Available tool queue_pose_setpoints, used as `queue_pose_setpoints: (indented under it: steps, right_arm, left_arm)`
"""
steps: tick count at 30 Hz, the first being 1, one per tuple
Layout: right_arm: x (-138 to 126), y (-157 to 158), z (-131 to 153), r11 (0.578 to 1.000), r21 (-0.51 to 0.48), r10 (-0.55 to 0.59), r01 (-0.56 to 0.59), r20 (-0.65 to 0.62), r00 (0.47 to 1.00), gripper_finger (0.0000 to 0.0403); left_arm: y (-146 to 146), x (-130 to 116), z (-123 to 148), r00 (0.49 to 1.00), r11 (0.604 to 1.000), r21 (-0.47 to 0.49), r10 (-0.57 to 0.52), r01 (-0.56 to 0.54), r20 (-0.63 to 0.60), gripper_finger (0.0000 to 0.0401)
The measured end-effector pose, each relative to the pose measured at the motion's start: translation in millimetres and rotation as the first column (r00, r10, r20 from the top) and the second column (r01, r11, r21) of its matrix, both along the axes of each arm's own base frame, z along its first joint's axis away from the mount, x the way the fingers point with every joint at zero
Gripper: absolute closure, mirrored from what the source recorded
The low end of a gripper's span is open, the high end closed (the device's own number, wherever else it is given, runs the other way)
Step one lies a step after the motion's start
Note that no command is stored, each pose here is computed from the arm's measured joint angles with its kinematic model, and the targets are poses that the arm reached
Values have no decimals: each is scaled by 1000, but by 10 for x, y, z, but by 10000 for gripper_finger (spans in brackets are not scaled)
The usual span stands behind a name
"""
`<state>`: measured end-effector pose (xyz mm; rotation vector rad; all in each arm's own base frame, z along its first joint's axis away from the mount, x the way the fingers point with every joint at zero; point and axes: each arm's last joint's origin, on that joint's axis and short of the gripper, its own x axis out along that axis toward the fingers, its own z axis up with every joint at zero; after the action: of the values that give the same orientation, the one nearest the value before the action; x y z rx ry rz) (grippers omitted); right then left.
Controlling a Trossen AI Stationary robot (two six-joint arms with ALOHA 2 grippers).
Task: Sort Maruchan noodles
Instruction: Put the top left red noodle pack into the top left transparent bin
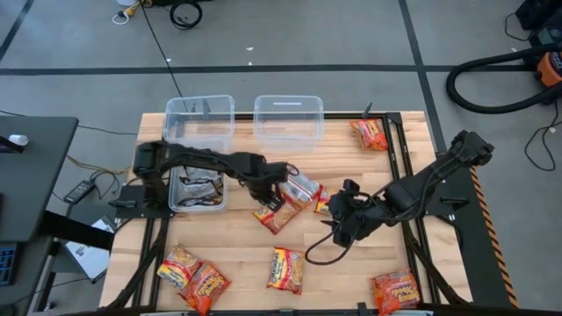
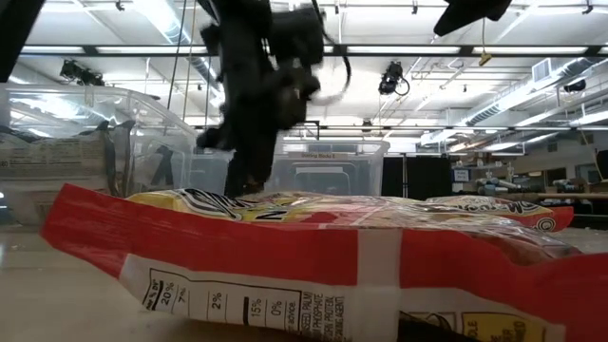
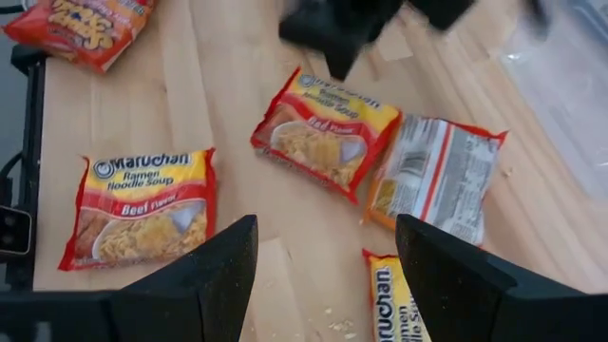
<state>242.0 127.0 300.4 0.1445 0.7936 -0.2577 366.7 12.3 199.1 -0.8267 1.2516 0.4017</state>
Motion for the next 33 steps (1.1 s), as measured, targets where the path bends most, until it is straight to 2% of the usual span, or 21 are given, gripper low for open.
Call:
queue_pose_setpoints:
  steps: [6, 10, 12, 15, 20, 24, 29, 33]
  right_arm:
    - [42, -129, 22, 999, -20, -34, 34, 4, 999, 148]
    - [83, -179, 13, 999, 6, -39, 39, -5, 999, 148]
    - [94, -188, 15, 999, 20, -36, 36, -5, 999, 148]
    - [95, -190, 15, 999, 14, -28, 29, -8, 1000, 148]
    - [95, -193, 15, 999, 10, -32, 32, -6, 999, 148]
    - [85, -165, 13, 999, 25, -37, 37, -3, 999, 148]
    - [65, -120, 14, 998, 44, -39, 38, 2, 999, 148]
    - [54, -95, 14, 997, 59, -45, 45, 4, 999, 148]
  left_arm:
    - [43, -233, 768, 979, 994, 77, 67, -83, 192, 390]
    - [170, -485, 1300, 949, 970, 180, 103, -161, 299, 396]
    - [223, -619, 1476, 947, 962, 216, 93, -164, 306, 396]
    - [264, -744, 1552, 953, 961, 225, 88, -158, 291, 386]
    - [219, -626, 1367, 958, 976, 178, 70, -123, 278, 345]
    - [214, -401, 1000, 969, 995, 69, 53, -72, 240, 297]
    - [279, -91, 527, 987, 1000, 20, 20, -24, 160, 237]
    - [343, 111, 111, 994, 996, -83, -18, 27, 110, 210]
